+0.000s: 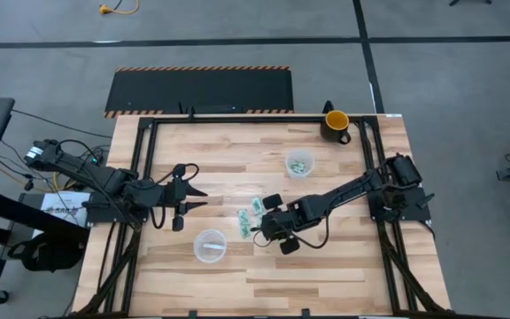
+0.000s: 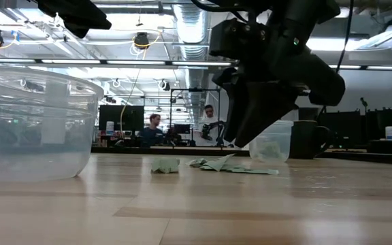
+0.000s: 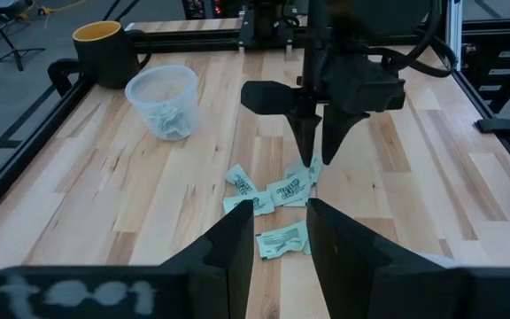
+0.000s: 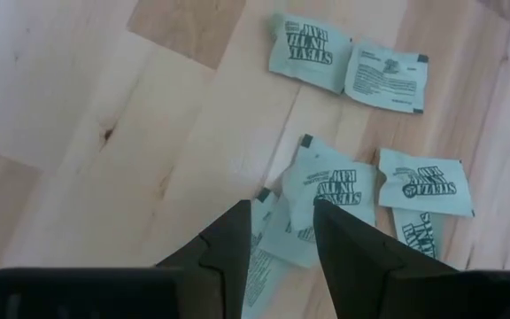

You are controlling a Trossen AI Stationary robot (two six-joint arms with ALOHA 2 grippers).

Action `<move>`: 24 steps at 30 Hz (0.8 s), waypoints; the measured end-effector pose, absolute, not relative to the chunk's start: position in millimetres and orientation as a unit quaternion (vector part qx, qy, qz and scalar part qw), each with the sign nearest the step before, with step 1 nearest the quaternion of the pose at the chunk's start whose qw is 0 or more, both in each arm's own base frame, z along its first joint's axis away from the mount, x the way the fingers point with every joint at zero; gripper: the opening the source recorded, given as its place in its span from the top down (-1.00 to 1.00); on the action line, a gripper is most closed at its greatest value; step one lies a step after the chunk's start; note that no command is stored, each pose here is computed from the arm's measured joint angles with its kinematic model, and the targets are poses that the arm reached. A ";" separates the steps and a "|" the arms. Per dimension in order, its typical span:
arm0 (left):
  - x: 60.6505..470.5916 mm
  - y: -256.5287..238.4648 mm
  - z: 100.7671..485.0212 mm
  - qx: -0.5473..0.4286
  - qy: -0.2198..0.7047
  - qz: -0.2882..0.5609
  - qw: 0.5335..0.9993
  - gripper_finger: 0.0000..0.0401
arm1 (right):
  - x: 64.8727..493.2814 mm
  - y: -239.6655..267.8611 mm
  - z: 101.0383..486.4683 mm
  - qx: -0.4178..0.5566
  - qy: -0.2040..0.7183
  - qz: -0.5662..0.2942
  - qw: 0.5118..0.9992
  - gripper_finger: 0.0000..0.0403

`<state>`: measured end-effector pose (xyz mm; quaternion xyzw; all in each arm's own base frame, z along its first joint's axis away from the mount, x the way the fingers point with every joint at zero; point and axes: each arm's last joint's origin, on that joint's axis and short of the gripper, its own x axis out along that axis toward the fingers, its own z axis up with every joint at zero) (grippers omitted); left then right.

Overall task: Pick and place Stevia / Truvia into bins
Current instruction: Put the stevia packet into the top transparent container

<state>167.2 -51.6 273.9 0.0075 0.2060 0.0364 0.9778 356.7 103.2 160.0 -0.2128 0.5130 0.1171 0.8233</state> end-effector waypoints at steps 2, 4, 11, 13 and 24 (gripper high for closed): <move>167.2 -51.6 273.9 0.007 0.206 0.036 0.978 0.51 | 357.0 101.2 159.7 -0.219 0.513 0.121 0.821 0.41; 167.2 -51.7 273.9 0.007 0.206 0.036 0.978 0.51 | 358.3 99.3 159.9 -0.219 0.509 0.128 0.822 0.41; 167.1 -51.9 273.8 0.004 0.207 0.033 0.978 0.51 | 360.3 91.3 159.8 -0.221 0.510 0.131 0.821 0.41; 167.1 -51.9 273.8 0.004 0.207 0.033 0.978 0.51 | 360.5 88.8 159.6 -0.222 0.513 0.134 0.819 0.41; 167.1 -51.9 273.8 0.001 0.207 0.033 0.978 0.51 | 349.1 102.7 156.3 -0.200 0.548 0.122 0.803 0.41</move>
